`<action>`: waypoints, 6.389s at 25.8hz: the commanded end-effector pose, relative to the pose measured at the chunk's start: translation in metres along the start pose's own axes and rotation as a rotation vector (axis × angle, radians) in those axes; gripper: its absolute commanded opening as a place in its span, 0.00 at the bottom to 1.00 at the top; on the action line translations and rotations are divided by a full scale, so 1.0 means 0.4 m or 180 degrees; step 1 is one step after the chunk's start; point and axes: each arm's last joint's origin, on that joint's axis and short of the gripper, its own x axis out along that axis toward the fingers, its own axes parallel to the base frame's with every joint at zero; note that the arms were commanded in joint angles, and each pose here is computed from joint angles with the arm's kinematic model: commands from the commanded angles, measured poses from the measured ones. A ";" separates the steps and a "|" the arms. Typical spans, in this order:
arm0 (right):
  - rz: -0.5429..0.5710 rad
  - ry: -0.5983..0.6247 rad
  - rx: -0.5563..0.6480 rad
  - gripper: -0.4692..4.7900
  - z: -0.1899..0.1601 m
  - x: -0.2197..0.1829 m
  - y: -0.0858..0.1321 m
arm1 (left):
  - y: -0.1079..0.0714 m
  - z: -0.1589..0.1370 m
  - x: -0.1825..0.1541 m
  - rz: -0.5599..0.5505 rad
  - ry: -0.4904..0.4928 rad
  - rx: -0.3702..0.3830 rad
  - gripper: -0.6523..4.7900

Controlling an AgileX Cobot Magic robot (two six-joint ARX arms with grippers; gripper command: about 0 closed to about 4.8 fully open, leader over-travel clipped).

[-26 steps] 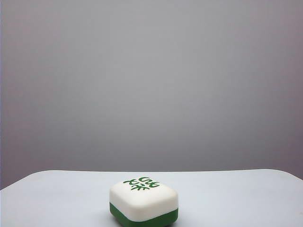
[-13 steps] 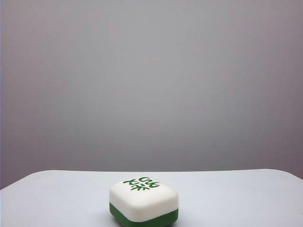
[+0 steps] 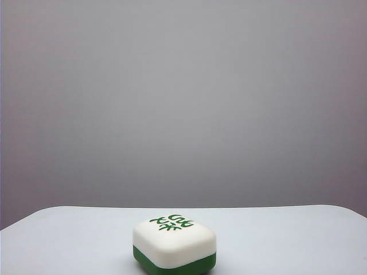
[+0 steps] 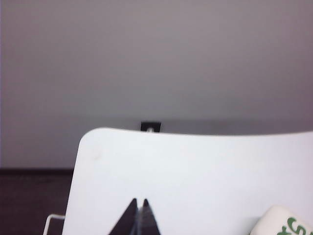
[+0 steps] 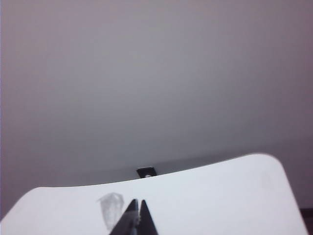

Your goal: Pick up the foam mahjong on the table and turn it over.

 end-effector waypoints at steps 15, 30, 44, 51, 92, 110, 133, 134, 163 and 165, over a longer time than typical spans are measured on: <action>0.1623 0.2414 0.0516 0.10 -0.025 0.485 0.007 | -0.014 0.037 0.074 -0.0440 0.0952 0.0055 0.11; 0.2126 0.3585 0.0533 0.55 -0.294 0.679 0.101 | -0.023 0.033 0.072 -0.0609 0.1019 0.0000 0.11; 0.2157 0.4005 0.0103 0.55 -0.359 0.653 0.153 | -0.031 0.030 0.069 -0.1016 0.1080 -0.0054 0.11; 0.2189 0.4090 0.0120 0.47 -0.382 0.649 0.161 | -0.038 0.028 0.066 -0.1346 0.1105 0.0016 0.11; 0.1308 0.3609 -0.2742 0.33 -0.310 0.525 0.398 | -0.038 0.028 0.066 -0.1382 0.1072 0.0129 0.11; 0.2256 0.3614 -0.1536 0.43 -0.294 0.518 0.466 | -0.038 0.022 0.064 -0.1389 0.1153 0.0117 0.11; 0.1481 0.3037 -0.0852 0.32 -0.012 0.316 0.292 | -0.027 0.027 0.013 -0.0879 0.1023 0.0185 0.11; 0.1323 0.2745 -0.0880 0.27 -0.001 0.295 0.282 | -0.027 0.033 -0.003 -0.0869 0.0860 0.0260 0.11; 0.0186 -0.0260 -0.0374 0.08 0.007 0.029 0.049 | -0.002 -0.113 -0.036 -0.0396 -0.0580 0.0202 0.11; 0.0194 -0.0273 -0.0373 0.08 -0.009 0.019 0.042 | -0.001 -0.116 -0.035 -0.0394 -0.0565 0.0211 0.11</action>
